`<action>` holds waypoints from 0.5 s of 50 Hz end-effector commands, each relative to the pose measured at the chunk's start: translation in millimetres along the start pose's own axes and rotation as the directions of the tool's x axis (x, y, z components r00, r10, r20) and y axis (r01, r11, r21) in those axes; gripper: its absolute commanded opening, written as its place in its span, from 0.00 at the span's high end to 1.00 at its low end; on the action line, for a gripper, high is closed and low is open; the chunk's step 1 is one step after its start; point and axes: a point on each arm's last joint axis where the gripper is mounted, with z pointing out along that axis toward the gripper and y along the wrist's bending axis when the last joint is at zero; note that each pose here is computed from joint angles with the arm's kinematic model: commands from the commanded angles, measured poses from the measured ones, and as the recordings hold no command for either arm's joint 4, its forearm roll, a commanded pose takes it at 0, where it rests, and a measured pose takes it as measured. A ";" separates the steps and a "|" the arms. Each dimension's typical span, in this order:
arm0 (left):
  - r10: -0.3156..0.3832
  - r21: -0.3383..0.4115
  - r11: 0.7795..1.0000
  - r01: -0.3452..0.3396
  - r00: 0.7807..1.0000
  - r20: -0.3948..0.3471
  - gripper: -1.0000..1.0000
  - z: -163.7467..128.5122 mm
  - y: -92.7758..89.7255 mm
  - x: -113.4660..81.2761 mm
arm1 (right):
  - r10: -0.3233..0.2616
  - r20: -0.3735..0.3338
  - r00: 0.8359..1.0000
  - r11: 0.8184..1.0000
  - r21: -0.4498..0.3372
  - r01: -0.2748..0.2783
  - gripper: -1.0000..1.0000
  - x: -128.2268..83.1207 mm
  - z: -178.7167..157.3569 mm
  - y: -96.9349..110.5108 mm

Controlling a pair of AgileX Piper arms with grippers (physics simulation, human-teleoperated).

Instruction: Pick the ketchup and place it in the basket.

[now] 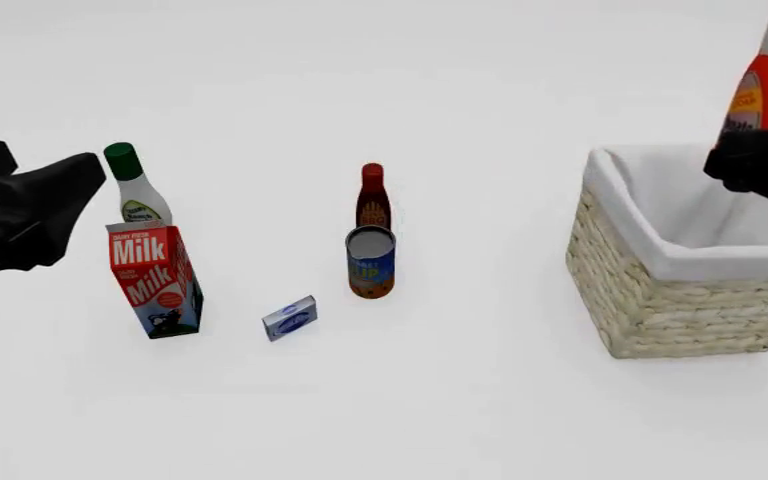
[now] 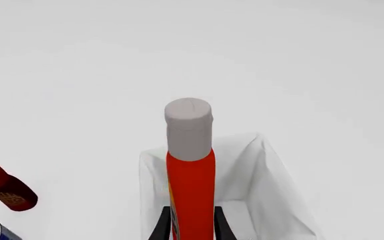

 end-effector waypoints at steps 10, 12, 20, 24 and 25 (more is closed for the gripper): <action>0.002 -0.002 1.000 -0.002 1.000 -0.002 0.00 2.7 0.3 1.2 | 0.047 -0.012 0.999 0.998 0.048 -0.046 1.00 10.1 13.7 -12.8; 0.003 -0.002 1.000 -0.003 1.000 -0.003 0.00 3.1 0.3 1.7 | 0.052 -0.013 0.999 0.997 0.053 -0.051 1.00 11.3 16.0 -14.3; 0.003 -0.002 1.000 -0.003 1.000 -0.004 0.00 4.3 0.3 1.9 | 0.063 -0.022 0.998 0.996 0.065 -0.061 1.00 15.8 22.3 -17.8; 0.004 -0.001 1.000 -0.004 1.000 -0.005 0.00 4.7 0.2 2.1 | 0.064 -0.028 0.998 0.996 0.070 -0.062 1.00 17.2 25.3 -19.5; 0.004 -0.003 1.000 -0.004 1.000 -0.005 0.00 5.0 0.4 2.3 | 0.066 -0.029 0.997 0.995 0.072 -0.063 1.00 17.7 26.1 -20.1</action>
